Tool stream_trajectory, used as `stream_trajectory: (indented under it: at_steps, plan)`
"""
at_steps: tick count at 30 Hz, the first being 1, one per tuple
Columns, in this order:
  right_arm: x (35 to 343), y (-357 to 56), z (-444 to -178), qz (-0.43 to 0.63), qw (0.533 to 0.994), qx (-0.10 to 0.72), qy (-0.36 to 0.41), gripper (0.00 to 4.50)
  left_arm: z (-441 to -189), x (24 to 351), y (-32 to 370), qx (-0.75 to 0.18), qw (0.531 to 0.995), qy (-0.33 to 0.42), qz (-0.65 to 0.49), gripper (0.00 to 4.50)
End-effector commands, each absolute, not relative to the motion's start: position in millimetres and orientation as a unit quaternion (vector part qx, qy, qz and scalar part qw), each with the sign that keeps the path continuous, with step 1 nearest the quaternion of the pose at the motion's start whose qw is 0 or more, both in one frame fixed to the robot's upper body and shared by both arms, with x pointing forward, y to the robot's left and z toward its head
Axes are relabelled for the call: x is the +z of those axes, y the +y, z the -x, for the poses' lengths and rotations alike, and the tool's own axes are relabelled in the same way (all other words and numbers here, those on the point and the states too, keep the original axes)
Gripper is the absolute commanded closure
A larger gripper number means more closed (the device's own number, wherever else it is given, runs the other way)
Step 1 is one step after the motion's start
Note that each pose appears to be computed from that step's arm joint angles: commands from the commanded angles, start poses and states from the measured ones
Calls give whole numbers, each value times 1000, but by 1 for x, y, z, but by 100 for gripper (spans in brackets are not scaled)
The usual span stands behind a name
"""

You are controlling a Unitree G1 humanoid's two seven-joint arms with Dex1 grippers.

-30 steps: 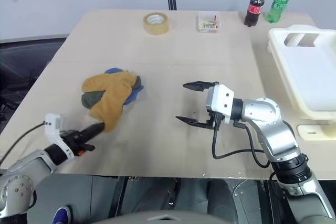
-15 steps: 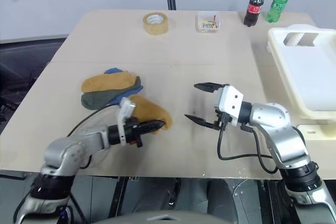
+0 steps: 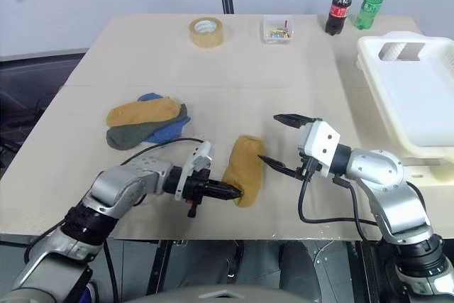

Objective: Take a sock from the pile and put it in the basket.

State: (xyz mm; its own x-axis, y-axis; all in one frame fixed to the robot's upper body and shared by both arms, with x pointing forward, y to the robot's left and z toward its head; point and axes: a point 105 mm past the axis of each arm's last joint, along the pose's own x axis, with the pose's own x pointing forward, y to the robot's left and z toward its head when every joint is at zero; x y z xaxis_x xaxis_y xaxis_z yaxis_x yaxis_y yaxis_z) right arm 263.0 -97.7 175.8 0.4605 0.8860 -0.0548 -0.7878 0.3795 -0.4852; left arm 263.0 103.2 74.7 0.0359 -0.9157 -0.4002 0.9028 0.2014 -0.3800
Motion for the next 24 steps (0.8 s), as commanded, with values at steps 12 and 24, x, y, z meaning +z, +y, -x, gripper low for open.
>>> stream_trajectory:
  at_steps: [12, 24]
  plan:
    - [173, -90, -260, 240, 820, 507, -115, 0, -273, 106, 198, -447, 876, 175, 51, 446]
    - [170, -104, -264, 216, 848, 474, -102, 0, -255, 217, 228, -453, 887, 75, 44, 446]
